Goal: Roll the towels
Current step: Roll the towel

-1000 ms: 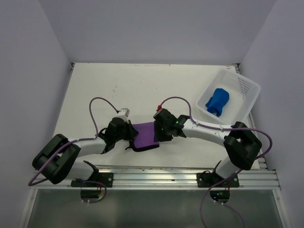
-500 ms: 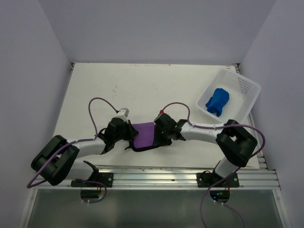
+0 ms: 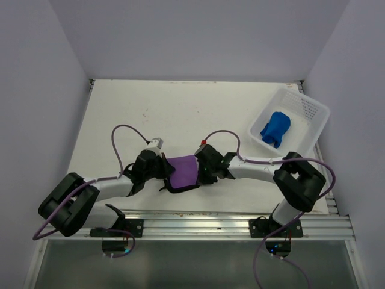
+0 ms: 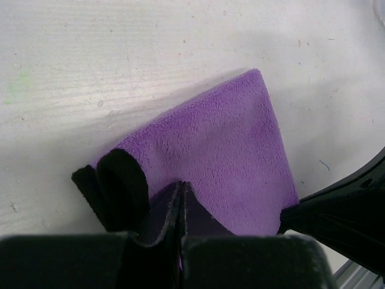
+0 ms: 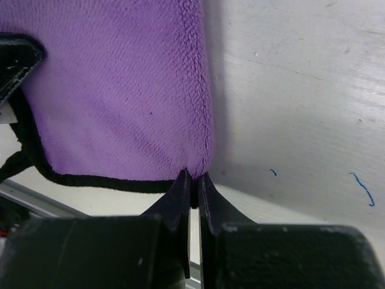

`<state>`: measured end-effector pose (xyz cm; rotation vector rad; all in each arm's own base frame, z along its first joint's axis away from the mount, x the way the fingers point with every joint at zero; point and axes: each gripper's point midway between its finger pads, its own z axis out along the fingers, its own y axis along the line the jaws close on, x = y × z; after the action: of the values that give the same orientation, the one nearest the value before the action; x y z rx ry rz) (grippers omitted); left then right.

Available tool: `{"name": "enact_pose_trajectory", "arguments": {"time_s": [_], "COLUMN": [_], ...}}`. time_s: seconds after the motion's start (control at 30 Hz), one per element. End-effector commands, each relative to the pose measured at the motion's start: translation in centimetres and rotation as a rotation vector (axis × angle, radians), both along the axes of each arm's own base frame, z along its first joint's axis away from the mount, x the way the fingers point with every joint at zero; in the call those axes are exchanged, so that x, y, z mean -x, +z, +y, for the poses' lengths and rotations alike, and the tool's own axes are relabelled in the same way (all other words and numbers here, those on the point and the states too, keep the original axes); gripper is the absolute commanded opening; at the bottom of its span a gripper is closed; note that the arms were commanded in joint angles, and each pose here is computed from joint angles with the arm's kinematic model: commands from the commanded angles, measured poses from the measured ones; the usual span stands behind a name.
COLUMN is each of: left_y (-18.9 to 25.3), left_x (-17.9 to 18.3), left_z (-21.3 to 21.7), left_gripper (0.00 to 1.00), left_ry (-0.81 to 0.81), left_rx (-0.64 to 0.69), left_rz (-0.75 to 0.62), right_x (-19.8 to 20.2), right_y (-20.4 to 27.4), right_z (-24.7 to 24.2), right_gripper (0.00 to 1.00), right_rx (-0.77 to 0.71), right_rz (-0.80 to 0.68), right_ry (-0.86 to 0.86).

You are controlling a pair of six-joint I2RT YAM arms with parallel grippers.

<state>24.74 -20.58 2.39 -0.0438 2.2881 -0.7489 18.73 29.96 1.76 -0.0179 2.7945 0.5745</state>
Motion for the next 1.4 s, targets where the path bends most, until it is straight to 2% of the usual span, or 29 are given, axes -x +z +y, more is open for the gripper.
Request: {"name": "enact_pose_trajectory", "arguments": {"time_s": [0.0, 0.13, 0.27, 0.3, 0.47, 0.57, 0.77, 1.07, 1.37], "left_y": [1.3, 2.8, 6.7, 7.4, 11.7, 12.2, 10.6, 7.4, 4.8], "left_x": [-0.3, -0.5, -1.1, -1.1, -2.2, -3.0, -3.9, -5.4, -6.6], "left_z": [-0.5, -1.3, -3.5, -3.9, -6.0, -7.3, -9.3, -11.3, -10.6], "left_gripper": [0.00, 0.00, 0.00, 0.06, 0.19, 0.25, 0.27, 0.29, 0.30], "left_ry": [0.004, 0.002, -0.031, -0.030, -0.054, -0.068, -0.083, -0.114, -0.082], "left_rx": [0.040, 0.093, 0.224, 0.252, 0.367, 0.404, 0.451, 0.359, 0.063], "left_rz": [-0.016, -0.002, 0.003, 0.014, 0.017, 0.053, 0.152, 0.212, 0.182], "right_x": [-0.3, -0.5, -0.2, -0.1, -0.7, -0.9, -0.8, -1.3, -1.0], "right_y": [0.4, 0.5, -0.1, -0.2, 0.1, 0.2, -0.1, 0.1, -0.8], "right_z": [-2.8, -4.7, -5.9, -6.0, -5.8, -5.5, -4.7, -4.1, -3.5], "right_gripper": [0.00, 0.00, 0.00, 0.00, 0.00, 0.00, 0.00, 0.00, 0.00], "right_rx": [0.153, 0.280, 0.346, 0.349, 0.331, 0.320, 0.266, 0.219, 0.174], "right_rz": [-0.080, -0.163, -0.194, -0.204, -0.262, -0.270, -0.267, -0.294, -0.286], "right_ry": [0.066, 0.116, 0.136, 0.138, 0.118, 0.115, 0.085, 0.057, 0.057]}}
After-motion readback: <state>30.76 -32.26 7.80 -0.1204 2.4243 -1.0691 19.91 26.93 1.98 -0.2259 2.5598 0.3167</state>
